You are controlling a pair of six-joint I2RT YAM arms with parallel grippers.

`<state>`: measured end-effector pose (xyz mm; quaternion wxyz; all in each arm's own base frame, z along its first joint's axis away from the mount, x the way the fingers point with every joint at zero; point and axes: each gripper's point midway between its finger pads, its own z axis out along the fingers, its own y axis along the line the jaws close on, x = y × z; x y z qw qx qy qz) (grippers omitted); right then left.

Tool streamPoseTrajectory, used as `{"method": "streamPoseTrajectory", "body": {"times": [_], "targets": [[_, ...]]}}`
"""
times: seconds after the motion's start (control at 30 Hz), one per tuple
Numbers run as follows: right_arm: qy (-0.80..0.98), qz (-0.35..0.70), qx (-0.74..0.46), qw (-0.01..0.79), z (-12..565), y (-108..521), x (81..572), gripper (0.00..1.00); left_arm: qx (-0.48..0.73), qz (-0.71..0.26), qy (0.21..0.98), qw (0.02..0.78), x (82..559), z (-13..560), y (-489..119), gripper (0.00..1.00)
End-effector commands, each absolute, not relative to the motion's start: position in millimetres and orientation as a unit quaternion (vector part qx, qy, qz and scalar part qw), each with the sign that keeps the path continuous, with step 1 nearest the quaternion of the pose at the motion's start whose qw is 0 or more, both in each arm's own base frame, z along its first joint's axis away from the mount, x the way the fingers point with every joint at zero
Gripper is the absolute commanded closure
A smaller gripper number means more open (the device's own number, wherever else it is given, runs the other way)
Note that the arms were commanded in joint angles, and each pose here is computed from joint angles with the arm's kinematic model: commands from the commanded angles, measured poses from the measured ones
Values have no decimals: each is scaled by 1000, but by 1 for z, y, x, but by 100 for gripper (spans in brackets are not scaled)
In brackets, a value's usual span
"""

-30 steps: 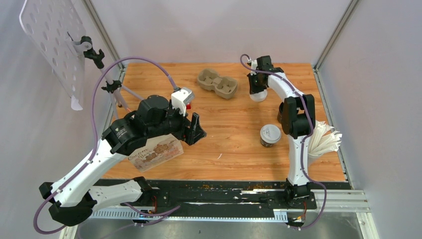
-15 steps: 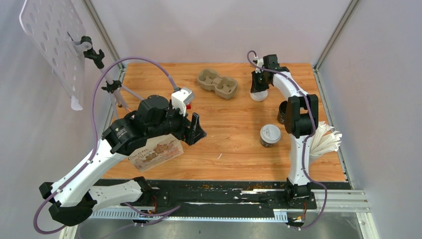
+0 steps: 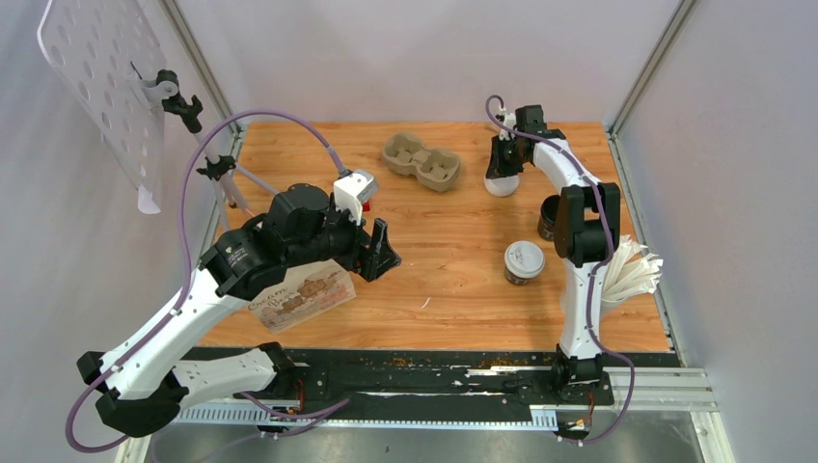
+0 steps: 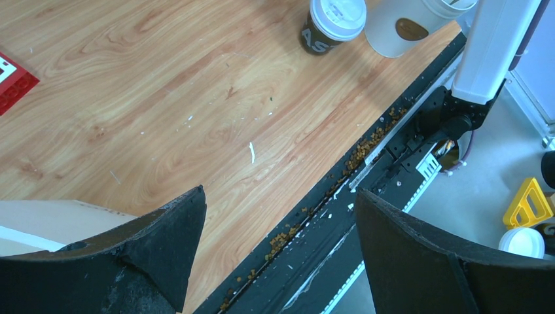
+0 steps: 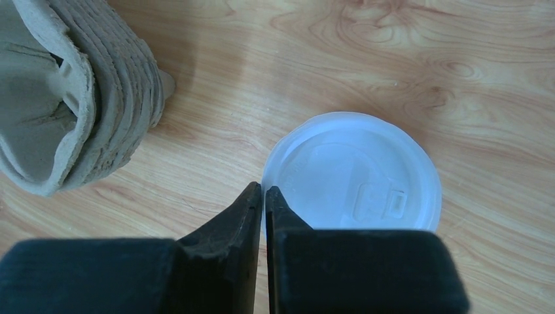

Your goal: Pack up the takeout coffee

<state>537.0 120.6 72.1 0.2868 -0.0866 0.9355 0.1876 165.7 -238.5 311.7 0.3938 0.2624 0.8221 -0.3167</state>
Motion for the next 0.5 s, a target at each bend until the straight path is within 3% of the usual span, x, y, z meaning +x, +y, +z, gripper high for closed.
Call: {"method": "streamPoseTrajectory", "body": {"times": [0.0,0.1,0.47], "targets": [[923,205,-78,317,94,124,547,90,265,-328,809,410,168,322,-243,10],[922,213,-80,313,92,126,547,100,264,-328,809,410,168,322,-243,10],[924,206,-67,314,98,121,547,100,263,-325,810,411,169,321,-242,9]]}}
